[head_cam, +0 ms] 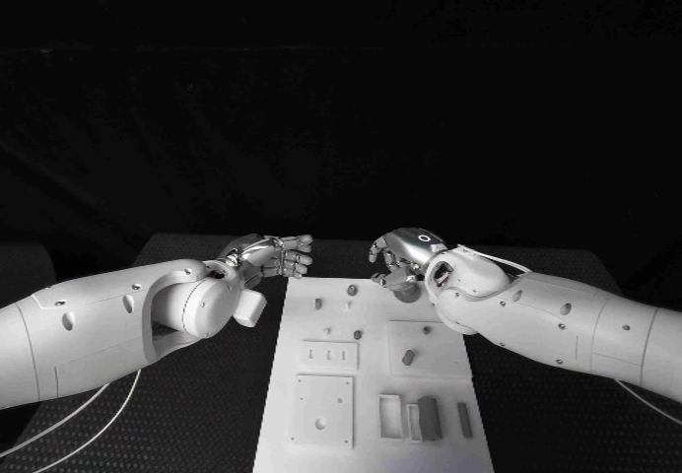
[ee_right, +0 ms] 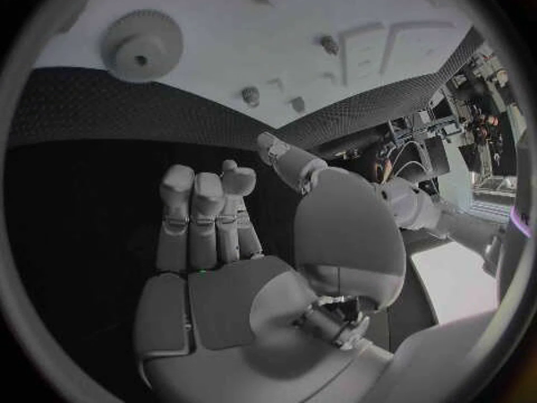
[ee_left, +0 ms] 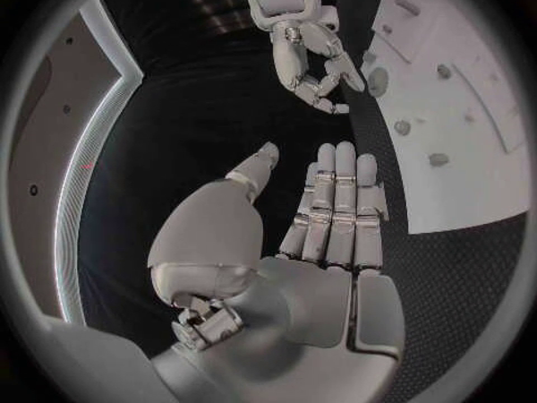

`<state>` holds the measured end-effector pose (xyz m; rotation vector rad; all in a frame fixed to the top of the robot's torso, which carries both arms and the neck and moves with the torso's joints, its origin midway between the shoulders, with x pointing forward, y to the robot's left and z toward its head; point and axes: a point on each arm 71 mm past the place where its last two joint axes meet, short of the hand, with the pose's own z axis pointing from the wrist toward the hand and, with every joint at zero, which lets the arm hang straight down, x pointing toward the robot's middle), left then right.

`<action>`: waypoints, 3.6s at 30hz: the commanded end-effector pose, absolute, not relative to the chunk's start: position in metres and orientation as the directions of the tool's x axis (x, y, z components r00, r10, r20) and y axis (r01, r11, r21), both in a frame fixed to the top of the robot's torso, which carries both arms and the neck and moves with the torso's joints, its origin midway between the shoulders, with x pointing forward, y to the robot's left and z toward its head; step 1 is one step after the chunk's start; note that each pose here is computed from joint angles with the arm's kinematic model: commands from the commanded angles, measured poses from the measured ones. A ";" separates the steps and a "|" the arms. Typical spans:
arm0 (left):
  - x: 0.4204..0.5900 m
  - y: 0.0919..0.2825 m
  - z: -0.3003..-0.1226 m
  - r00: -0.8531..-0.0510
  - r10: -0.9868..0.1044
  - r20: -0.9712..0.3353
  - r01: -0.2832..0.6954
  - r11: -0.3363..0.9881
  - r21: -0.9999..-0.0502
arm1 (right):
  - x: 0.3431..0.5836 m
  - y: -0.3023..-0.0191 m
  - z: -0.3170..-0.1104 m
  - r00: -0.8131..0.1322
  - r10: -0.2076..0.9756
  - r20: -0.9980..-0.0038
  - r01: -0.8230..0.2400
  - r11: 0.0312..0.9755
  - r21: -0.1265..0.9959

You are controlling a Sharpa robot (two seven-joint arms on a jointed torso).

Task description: Assemble the parts on the task board

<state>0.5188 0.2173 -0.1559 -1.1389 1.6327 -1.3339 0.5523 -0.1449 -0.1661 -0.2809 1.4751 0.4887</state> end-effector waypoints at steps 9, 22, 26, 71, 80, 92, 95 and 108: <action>0.518 0.219 -0.154 -0.354 -0.935 -0.003 -0.168 0.067 -0.984 | 0.560 -0.187 -0.175 -0.066 0.107 -0.992 -0.420 0.899 0.125; 0.518 0.216 -0.155 -0.361 -0.933 -0.002 -0.169 0.067 -0.983 | 0.571 -0.208 -0.190 -0.126 0.068 -0.990 -0.355 0.929 0.109; 0.518 0.216 -0.155 -0.363 -0.932 -0.002 -0.170 0.068 -0.983 | 0.571 -0.207 -0.196 -0.143 0.066 -0.987 -0.352 0.929 0.113; 0.518 0.216 -0.155 -0.360 -0.933 -0.005 -0.175 0.073 -0.982 | 0.568 -0.194 -0.224 -0.219 0.017 -0.976 -0.362 0.927 0.097; 0.519 0.218 -0.156 -0.357 -0.934 -0.006 -0.178 0.074 -0.981 | 0.565 -0.193 -0.231 -0.209 -0.022 -0.978 -0.378 0.924 0.060; 0.518 0.220 -0.155 -0.354 -0.935 -0.006 -0.178 0.074 -0.981 | 0.560 -0.195 -0.240 -0.208 -0.051 -0.977 -0.393 0.919 0.036; 0.517 0.220 -0.155 -0.355 -0.935 -0.006 -0.179 0.074 -0.981 | 0.559 -0.194 -0.242 -0.203 -0.053 -0.978 -0.397 0.917 0.033; 0.517 0.219 -0.155 -0.357 -0.934 -0.005 -0.179 0.074 -0.981 | 0.558 -0.190 -0.240 -0.146 -0.032 -0.989 -0.394 0.919 0.029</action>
